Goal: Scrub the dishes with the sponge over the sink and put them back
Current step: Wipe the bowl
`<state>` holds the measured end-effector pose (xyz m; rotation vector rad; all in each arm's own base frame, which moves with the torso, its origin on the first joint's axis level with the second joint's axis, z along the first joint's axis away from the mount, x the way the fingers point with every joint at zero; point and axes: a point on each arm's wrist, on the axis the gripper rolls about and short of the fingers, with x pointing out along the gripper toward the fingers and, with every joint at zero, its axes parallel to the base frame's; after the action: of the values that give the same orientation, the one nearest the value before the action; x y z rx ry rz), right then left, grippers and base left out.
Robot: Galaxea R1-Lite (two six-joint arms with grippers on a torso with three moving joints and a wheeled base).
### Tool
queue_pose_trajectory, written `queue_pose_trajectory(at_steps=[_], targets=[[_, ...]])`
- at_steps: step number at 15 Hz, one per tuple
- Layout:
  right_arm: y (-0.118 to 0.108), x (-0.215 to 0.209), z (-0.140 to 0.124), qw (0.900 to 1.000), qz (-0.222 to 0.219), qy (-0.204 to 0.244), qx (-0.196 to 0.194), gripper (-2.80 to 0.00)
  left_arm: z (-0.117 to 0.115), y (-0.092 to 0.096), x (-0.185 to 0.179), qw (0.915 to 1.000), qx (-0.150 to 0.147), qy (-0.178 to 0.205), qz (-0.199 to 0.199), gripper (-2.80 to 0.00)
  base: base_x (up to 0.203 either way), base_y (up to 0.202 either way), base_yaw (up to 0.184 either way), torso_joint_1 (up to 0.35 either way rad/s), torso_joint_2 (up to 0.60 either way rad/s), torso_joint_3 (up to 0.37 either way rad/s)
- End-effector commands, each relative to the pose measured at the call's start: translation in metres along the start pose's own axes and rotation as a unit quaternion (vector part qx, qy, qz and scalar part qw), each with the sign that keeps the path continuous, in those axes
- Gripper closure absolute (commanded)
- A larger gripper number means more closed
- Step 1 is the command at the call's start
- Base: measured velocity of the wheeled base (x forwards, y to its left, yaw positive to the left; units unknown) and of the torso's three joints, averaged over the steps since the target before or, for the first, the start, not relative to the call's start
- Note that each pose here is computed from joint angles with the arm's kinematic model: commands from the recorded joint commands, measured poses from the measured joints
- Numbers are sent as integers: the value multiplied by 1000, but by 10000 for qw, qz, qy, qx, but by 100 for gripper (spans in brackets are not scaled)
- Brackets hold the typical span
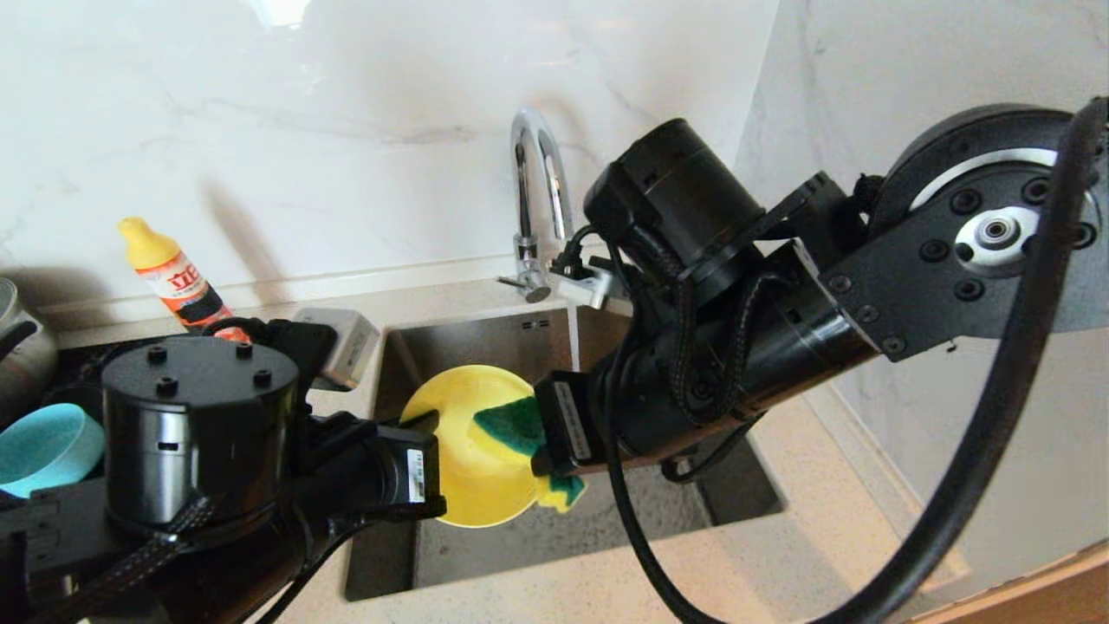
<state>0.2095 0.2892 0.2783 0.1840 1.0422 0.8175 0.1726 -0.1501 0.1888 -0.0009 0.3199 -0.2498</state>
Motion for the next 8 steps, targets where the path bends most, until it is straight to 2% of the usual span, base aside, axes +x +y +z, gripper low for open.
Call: queue_pose_trajectory(at_steps=[1, 5, 8], targets=[[1, -7, 2, 9999, 42, -91, 5, 0, -5, 1, 0, 10000, 22, 67, 32, 0, 0, 0, 0, 0, 0, 0], [0, 0, 4, 9999, 64, -97, -11, 0, -13, 2, -1, 9997, 111, 204, 24, 0, 0, 0, 0, 0, 0, 0], [4, 13, 3, 9999, 121, -68, -88, 0, -9, 2, -2, 9999, 75, 123, -2, 0, 0, 0, 0, 0, 0, 0]])
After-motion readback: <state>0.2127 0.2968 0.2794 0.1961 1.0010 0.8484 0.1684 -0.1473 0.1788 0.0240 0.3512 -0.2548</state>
